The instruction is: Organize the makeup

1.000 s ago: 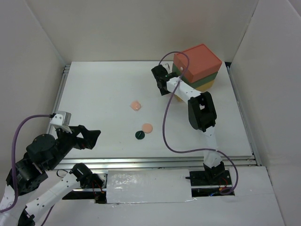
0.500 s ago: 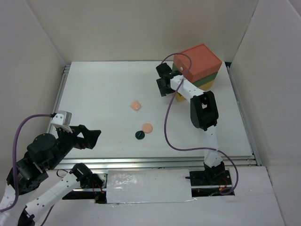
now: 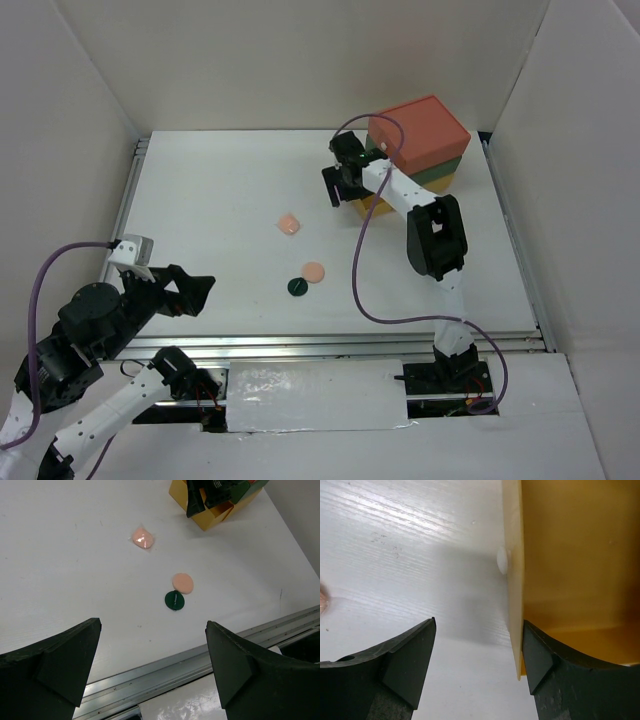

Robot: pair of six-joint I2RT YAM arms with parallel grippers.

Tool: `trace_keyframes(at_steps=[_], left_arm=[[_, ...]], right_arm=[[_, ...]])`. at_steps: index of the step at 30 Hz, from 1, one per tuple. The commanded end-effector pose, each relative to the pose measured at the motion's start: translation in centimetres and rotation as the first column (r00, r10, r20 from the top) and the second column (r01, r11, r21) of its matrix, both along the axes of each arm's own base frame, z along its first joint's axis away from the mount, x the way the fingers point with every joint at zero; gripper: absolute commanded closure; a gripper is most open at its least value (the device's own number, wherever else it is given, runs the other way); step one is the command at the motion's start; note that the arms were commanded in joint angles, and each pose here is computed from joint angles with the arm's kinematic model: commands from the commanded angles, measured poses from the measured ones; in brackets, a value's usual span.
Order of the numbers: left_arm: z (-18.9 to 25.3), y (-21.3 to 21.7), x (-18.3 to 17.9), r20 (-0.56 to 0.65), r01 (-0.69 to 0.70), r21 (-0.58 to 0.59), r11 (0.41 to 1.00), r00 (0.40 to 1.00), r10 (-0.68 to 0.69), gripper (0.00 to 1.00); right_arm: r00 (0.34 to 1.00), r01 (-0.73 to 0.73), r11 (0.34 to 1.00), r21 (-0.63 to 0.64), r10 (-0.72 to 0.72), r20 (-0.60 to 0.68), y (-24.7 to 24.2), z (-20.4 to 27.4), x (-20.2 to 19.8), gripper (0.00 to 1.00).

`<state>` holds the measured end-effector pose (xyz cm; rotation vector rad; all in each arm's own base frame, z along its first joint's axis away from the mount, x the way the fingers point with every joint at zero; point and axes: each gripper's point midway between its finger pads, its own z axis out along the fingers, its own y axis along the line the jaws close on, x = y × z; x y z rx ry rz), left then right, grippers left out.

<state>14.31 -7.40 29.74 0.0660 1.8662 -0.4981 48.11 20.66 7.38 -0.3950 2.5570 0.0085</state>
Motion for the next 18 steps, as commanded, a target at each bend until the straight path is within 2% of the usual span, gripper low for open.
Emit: trace_keyframes(at_steps=[1,4,6,7,9,10,12,15,16,18], left_arm=[[0.9,-0.2,0.5,0.034,0.0,-0.004,1.0,0.999,0.0,0.01],[1.0,-0.3,0.6,0.034,0.002,-0.004,1.0,0.999,-0.002,0.0],[0.9,-0.3,0.6,0.032,0.002,-0.001,1.0,0.999,-0.002,0.01],[0.8,-0.4,0.6,0.029,0.002,0.002,1.0,1.0,-0.002,0.01],[0.8,-0.4,0.7,0.028,0.002,0.0,1.0,1.0,-0.002,0.01],[0.8,-0.4,0.8,0.027,-0.001,0.002,1.0,1.0,0.001,0.01],[0.7,-0.5,0.9,0.021,-0.003,0.006,1.0,1.0,0.003,0.01],[0.6,-0.5,1.0,0.019,-0.008,0.005,1.0,1.0,0.008,0.01],[0.5,-0.5,1.1,0.019,-0.01,0.004,1.0,1.0,0.01,0.01],[0.4,-0.5,1.3,0.016,-0.02,0.003,1.0,1.0,0.02,0.01]], right_arm=[[1.0,-0.012,0.999,0.049,0.011,0.029,0.8,3.2,-0.8,0.25],[0.997,0.03,0.999,0.016,-0.031,0.069,0.4,3.9,-0.5,0.25],[0.993,0.04,0.999,0.03,-0.043,0.107,0.4,5.4,-0.5,0.2],[0.991,0.026,0.999,0.046,-0.032,0.128,1.1,5.9,-0.7,0.13],[0.981,-0.019,0.995,0.101,-0.001,0.196,3.2,8.5,-1.5,0.08],[0.969,-0.04,0.991,0.129,0.007,0.245,3.9,10.8,-2.0,0.07],[0.96,-0.075,0.986,0.15,0.03,0.279,5.7,12.2,-3.0,0.06],[0.961,-0.172,0.967,0.186,0.123,0.248,9.8,11.9,-5.6,0.05],[0.96,-0.202,0.957,0.206,0.152,0.234,11.3,11.7,-6.3,0.01],[0.969,-0.214,0.948,0.237,0.175,0.172,13.3,9.7,-6.6,0.0]])
